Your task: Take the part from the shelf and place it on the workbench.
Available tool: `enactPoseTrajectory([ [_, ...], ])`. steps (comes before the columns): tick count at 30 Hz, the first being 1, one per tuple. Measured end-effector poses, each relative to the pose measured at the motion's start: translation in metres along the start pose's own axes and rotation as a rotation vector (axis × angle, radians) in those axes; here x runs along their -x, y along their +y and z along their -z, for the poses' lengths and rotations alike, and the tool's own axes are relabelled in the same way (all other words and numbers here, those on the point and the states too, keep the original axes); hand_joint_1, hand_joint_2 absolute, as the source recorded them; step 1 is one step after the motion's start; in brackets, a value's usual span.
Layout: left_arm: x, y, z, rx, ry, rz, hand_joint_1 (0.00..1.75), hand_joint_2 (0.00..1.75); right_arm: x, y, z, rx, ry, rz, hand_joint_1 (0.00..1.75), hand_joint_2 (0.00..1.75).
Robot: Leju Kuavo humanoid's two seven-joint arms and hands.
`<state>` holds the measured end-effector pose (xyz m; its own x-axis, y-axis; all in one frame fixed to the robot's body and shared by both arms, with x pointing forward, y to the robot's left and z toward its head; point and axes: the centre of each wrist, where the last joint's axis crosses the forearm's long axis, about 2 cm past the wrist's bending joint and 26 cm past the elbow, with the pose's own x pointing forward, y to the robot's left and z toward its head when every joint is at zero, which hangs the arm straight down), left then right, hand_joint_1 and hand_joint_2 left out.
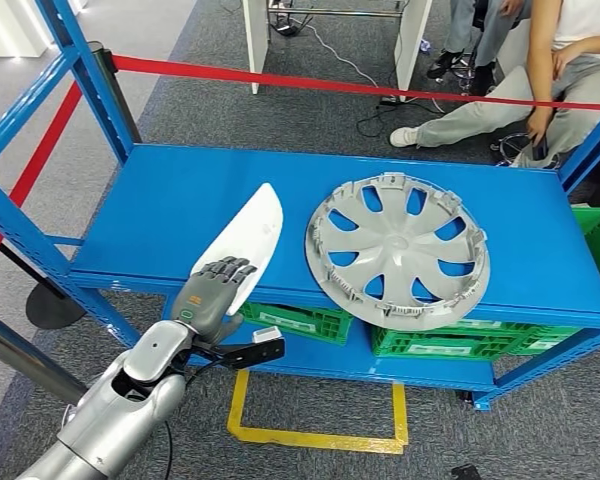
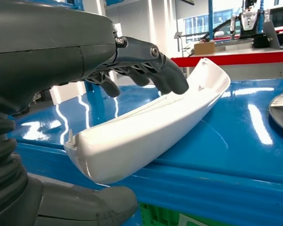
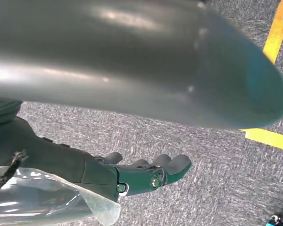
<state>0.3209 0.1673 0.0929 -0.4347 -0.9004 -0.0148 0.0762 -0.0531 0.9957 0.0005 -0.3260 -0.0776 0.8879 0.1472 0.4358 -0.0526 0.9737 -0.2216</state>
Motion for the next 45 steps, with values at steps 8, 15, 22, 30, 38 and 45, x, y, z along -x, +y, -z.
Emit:
enactPoseTrajectory([
  [8, 0.004, 0.000, -0.001, -0.005, 0.019, -0.013, 0.38, 1.75, 0.001, 0.000, 0.000, -0.006, 0.014, -0.013, 0.00, 0.00],
  [15, 0.006, -0.003, -0.003, -0.006, 0.025, -0.017, 0.70, 1.75, 0.002, 0.000, 0.001, -0.009, 0.021, -0.012, 0.00, 0.00],
  [22, 0.007, -0.007, -0.006, -0.003, 0.034, -0.030, 1.46, 1.75, 0.004, -0.001, 0.000, -0.027, 0.034, -0.018, 0.00, 0.00],
  [30, 0.008, -0.009, -0.006, -0.006, 0.044, -0.040, 1.75, 1.75, 0.005, -0.002, -0.002, -0.043, 0.055, -0.028, 0.00, 0.00],
  [38, 0.009, -0.011, -0.007, -0.014, 0.050, -0.040, 1.75, 1.75, 0.006, -0.003, -0.002, -0.044, 0.057, -0.039, 0.00, 0.00],
  [45, 0.009, -0.011, -0.007, -0.020, 0.053, -0.038, 1.75, 1.75, 0.006, -0.003, -0.002, -0.043, 0.055, -0.039, 0.00, 0.00],
])
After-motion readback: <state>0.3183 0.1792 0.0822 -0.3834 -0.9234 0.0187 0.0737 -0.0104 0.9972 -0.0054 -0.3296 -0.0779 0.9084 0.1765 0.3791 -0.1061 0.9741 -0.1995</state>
